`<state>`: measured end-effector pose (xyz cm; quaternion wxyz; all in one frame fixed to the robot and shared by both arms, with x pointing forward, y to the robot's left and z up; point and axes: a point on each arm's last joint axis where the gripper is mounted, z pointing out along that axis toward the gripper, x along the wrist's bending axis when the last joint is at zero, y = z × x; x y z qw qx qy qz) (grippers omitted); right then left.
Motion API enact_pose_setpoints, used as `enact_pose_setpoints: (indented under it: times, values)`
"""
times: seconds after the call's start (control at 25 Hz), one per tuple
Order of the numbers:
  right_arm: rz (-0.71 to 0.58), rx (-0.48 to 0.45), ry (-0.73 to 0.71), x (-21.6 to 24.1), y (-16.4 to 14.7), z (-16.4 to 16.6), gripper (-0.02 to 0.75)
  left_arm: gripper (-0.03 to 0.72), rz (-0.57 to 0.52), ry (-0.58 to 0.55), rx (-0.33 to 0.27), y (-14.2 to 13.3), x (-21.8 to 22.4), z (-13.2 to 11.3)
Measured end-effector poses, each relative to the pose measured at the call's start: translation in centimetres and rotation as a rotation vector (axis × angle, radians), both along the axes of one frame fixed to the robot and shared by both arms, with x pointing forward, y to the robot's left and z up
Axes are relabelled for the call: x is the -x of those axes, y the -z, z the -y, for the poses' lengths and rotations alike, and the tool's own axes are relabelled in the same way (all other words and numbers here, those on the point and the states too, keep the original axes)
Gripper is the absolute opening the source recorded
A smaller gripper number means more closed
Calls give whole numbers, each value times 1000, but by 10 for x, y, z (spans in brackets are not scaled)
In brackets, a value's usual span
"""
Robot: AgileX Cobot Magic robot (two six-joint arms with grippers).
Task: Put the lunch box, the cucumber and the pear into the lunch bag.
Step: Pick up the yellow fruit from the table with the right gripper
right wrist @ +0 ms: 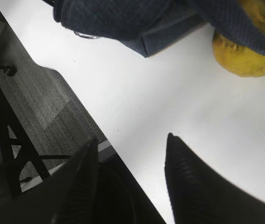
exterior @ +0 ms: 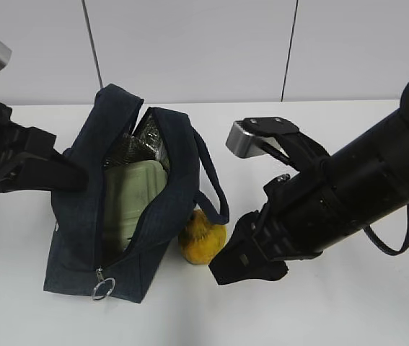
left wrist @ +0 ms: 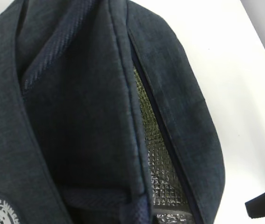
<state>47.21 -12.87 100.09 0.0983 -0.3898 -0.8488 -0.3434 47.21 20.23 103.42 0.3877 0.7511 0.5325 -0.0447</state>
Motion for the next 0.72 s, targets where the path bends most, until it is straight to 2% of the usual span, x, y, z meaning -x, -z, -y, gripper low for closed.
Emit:
enact_pose_setpoints:
  times: [0.2, 0.48, 0.6, 0.72]
  values:
    - [56, -20, -17, 2, 12, 1, 344, -15, 0, 0, 0, 0, 0, 0]
    - [148, -128, -20, -1, 20, -4, 334, -15, 0, 0, 0, 0, 0, 0]
    - [182, -100, -11, -6, 28, -4, 334, -15, 0, 0, 0, 0, 0, 0]
    - [249, -74, -64, -8, 31, -3, 340, -15, 0, 0, 0, 0, 0, 0]
